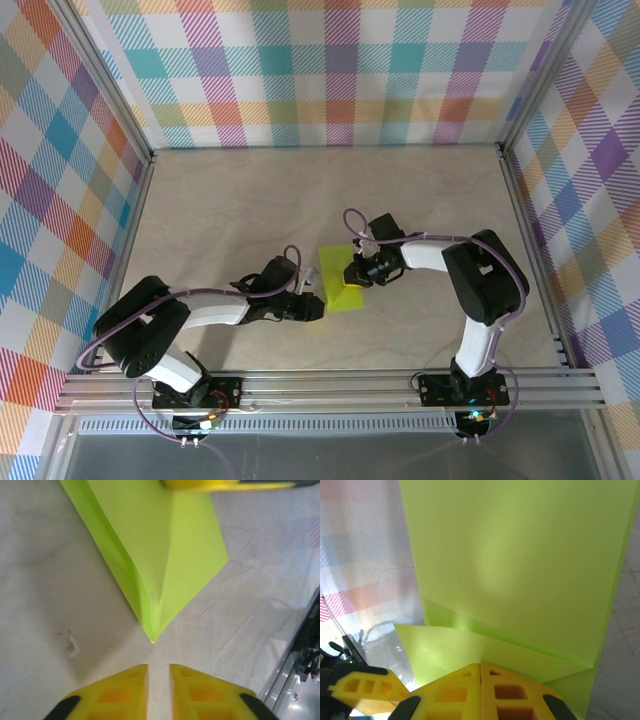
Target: Fold a paper plane with a square sheet of paper (fold left side to right side)
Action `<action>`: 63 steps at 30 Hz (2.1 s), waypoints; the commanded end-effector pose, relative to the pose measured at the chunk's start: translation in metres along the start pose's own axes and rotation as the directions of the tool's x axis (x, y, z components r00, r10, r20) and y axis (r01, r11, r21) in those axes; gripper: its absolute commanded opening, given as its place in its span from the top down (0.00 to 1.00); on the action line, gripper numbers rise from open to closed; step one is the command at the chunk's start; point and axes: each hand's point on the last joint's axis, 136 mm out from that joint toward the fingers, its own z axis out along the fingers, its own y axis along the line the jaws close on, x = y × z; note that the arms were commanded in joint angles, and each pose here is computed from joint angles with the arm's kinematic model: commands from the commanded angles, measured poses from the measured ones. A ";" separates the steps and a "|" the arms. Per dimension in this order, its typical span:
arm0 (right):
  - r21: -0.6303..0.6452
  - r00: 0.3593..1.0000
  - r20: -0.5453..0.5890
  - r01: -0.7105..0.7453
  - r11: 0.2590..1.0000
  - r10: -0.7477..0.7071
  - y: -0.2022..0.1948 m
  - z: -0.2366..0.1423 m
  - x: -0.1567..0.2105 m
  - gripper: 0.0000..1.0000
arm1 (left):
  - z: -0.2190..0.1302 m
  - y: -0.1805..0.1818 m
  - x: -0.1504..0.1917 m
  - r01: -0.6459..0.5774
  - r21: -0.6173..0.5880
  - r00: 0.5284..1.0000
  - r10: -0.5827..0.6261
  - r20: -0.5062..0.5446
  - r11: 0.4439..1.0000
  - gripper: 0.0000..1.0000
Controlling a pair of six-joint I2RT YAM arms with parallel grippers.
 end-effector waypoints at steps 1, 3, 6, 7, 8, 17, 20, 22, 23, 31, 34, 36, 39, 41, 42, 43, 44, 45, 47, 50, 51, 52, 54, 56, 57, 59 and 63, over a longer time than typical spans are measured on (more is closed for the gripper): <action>-0.084 0.997 0.068 0.044 0.996 -0.038 0.029 -0.019 -0.013 1.00 | -0.013 -0.001 -0.021 0.004 -0.002 0.997 -0.004 0.076 1.000 0.72; -0.087 0.996 0.079 0.053 0.995 -0.046 0.033 -0.023 -0.014 1.00 | -0.014 -0.003 -0.030 0.000 0.015 0.995 -0.001 0.103 1.000 0.71; -0.083 0.996 0.073 0.048 0.995 -0.042 0.032 -0.022 -0.012 1.00 | -0.009 -0.015 -0.040 -0.018 0.065 0.995 0.011 0.101 0.998 0.86; -0.081 0.997 0.071 0.044 0.996 -0.038 0.030 -0.022 -0.011 1.00 | -0.006 -0.020 -0.042 -0.020 0.092 0.995 0.011 0.095 0.996 0.91; -0.081 0.997 0.071 0.044 0.996 -0.039 0.030 -0.022 -0.010 1.00 | -0.004 -0.025 -0.042 -0.024 0.116 0.996 0.013 0.092 0.993 0.94; -0.062 0.998 0.065 0.025 0.998 -0.021 0.022 -0.020 -0.002 1.00 | 0.018 -0.042 -0.035 -0.047 0.162 0.997 0.037 0.062 0.986 1.00; -0.063 0.998 0.059 0.026 0.998 -0.022 0.022 -0.020 0.001 1.00 | 0.025 -0.036 -0.039 -0.036 0.134 0.998 0.028 0.062 0.990 1.00; -0.059 0.998 0.056 0.023 0.998 -0.019 0.020 -0.021 0.003 1.00 | 0.028 -0.029 -0.041 -0.031 0.093 0.998 0.025 0.065 0.995 1.00; -0.058 0.998 0.053 0.023 0.998 -0.020 0.020 -0.020 0.005 1.00 | 0.029 -0.026 -0.041 -0.028 0.080 0.998 0.023 0.063 0.996 1.00; -0.065 1.000 0.010 0.023 0.998 -0.023 0.024 -0.012 0.018 1.00 | 0.037 -0.002 -0.027 -0.003 -0.005 1.000 0.003 0.007 1.000 1.00; -0.066 1.000 -0.005 0.021 0.998 -0.021 0.025 -0.007 0.022 1.00 | 0.039 0.005 -0.022 0.006 -0.036 1.000 -0.006 -0.006 0.999 1.00; -0.066 1.000 -0.013 0.020 0.998 -0.020 0.026 -0.004 0.025 1.00 | 0.039 0.009 -0.019 0.009 -0.050 1.000 -0.010 -0.014 0.999 1.00; -0.064 0.999 -0.030 0.017 0.998 -0.019 0.027 0.000 0.029 1.00 | 0.041 0.012 -0.015 0.013 -0.055 1.000 -0.014 -0.027 0.998 1.00; -0.063 0.999 -0.042 0.017 0.998 -0.019 0.028 0.003 0.032 1.00 | 0.042 0.014 -0.013 0.015 -0.054 0.999 -0.017 -0.033 0.998 1.00; -0.060 0.999 -0.047 0.012 0.998 -0.015 0.027 0.005 0.033 1.00 | 0.043 0.015 -0.012 0.017 -0.056 0.999 -0.019 -0.036 0.998 1.00; -0.057 0.999 -0.053 0.009 0.998 -0.012 0.026 0.007 0.035 1.00 | 0.043 0.015 -0.011 0.018 -0.058 0.999 -0.021 -0.038 0.998 1.00; -0.056 0.998 -0.061 0.005 0.998 -0.009 0.026 0.009 0.037 1.00 | 0.043 0.016 -0.010 0.019 -0.060 0.999 -0.022 -0.040 0.998 1.00; -0.054 0.998 -0.065 0.003 0.999 -0.006 0.025 0.011 0.038 1.00 | 0.043 0.017 -0.010 0.020 -0.064 0.999 -0.023 -0.041 0.998 1.00; -0.052 0.997 -0.074 -0.002 0.999 -0.002 0.024 0.014 0.039 1.00 | 0.043 0.019 -0.009 0.019 -0.071 0.999 -0.022 -0.044 0.997 1.00; -0.042 0.996 -0.088 -0.011 0.999 0.007 0.021 0.019 0.042 1.00 | 0.043 0.020 -0.006 0.019 -0.075 0.998 -0.023 -0.051 0.997 1.00; -0.041 0.996 -0.090 -0.013 0.999 0.009 0.020 0.020 0.042 1.00 | 0.044 0.021 -0.006 0.020 -0.077 0.998 -0.024 -0.053 0.997 1.00; -0.041 0.996 -0.094 -0.014 0.999 0.010 0.020 0.021 0.043 1.00 | 0.044 0.022 -0.005 0.022 -0.079 0.998 -0.026 -0.055 0.997 1.00; -0.038 0.995 -0.101 -0.016 0.999 0.012 0.019 0.023 0.045 1.00 | 0.044 0.022 -0.004 0.020 -0.081 0.998 -0.025 -0.058 0.997 1.00; -0.036 0.994 -0.108 -0.021 0.999 0.017 0.017 0.025 0.047 1.00 | 0.045 0.023 -0.003 0.021 -0.086 0.998 -0.026 -0.062 0.996 1.00; -0.033 0.994 -0.111 -0.024 0.999 0.020 0.016 0.026 0.048 1.00 | 0.045 0.023 -0.004 0.021 -0.088 0.998 -0.027 -0.062 0.996 1.00; -0.026 0.993 -0.117 -0.028 0.999 0.025 0.013 0.027 0.050 1.00 | 0.045 0.024 -0.003 0.021 -0.093 0.997 -0.027 -0.066 0.995 1.00; 0.017 0.993 -0.113 -0.030 0.999 0.032 0.004 0.029 0.050 1.00 | 0.045 0.028 0.000 0.018 -0.113 0.997 -0.027 -0.075 0.993 1.00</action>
